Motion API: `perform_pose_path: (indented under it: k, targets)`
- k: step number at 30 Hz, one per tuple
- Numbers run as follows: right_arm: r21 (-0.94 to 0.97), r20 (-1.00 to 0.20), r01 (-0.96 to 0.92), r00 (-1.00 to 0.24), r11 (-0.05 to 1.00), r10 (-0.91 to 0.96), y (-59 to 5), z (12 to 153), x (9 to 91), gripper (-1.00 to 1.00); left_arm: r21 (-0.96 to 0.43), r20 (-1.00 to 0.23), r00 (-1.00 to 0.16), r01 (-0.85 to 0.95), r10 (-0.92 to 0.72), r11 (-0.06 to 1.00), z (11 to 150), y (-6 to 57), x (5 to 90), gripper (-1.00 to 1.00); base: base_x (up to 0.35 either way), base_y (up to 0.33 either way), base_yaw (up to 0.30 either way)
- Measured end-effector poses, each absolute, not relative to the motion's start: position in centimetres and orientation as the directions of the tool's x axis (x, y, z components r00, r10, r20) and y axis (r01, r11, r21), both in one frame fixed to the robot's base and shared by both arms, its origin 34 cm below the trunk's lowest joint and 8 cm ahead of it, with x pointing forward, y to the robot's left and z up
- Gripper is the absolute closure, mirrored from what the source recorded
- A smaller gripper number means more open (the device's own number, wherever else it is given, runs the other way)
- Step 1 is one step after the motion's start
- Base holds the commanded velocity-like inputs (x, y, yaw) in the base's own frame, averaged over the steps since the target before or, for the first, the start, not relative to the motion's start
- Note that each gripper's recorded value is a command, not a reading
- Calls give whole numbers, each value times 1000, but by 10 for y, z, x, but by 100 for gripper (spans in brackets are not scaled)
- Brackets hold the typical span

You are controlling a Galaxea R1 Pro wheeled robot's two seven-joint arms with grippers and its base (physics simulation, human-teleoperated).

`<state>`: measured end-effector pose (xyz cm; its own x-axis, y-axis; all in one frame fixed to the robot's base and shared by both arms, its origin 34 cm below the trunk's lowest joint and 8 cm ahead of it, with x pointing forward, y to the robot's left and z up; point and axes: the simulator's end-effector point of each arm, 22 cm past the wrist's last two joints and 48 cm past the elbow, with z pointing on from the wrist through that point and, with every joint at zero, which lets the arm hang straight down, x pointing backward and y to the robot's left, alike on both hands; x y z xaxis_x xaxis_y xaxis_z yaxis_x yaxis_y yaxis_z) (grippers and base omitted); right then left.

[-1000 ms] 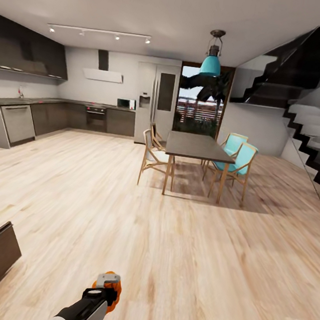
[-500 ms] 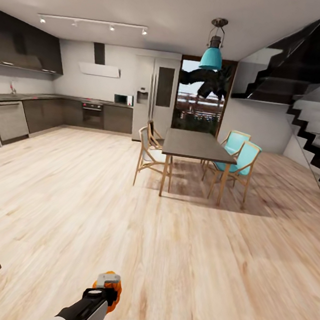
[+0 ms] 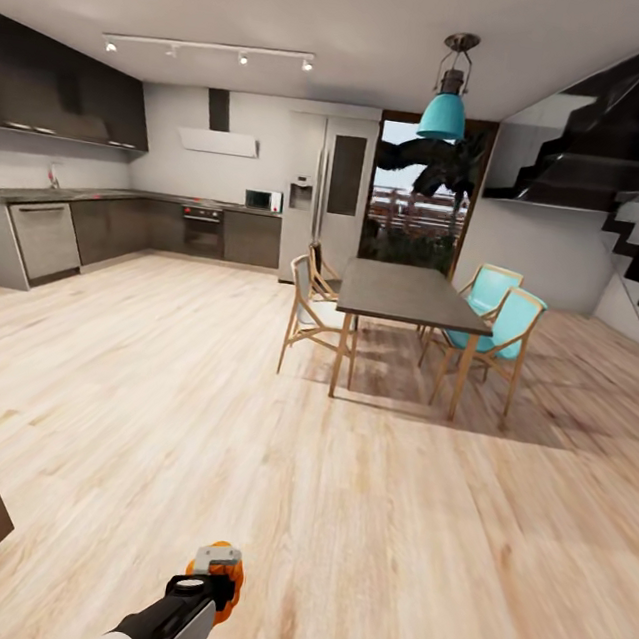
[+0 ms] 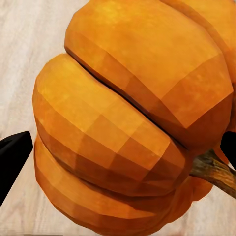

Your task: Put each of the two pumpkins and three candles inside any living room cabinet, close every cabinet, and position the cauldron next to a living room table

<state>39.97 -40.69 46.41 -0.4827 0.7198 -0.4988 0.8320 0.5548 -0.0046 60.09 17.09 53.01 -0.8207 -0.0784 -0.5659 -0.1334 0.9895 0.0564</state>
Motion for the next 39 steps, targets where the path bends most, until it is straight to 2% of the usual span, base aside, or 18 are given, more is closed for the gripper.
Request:
perform_pose_path:
  k: [19,26,39]
  targets:
    - [-3,-498,830,-485,558,718,-405,464,401,100,50,-586,-806,-143,-87,988,533,171,605,100,20,-39,286]
    - [-10,-500,791,-534,612,682,-392,464,409,100,49,-586,-805,-144,-88,988,533,171,605,100,11,-2,286]
    - [-17,-499,768,-561,640,661,-385,463,411,100,50,-583,-808,-143,-88,988,531,171,604,100,236,-175,286]
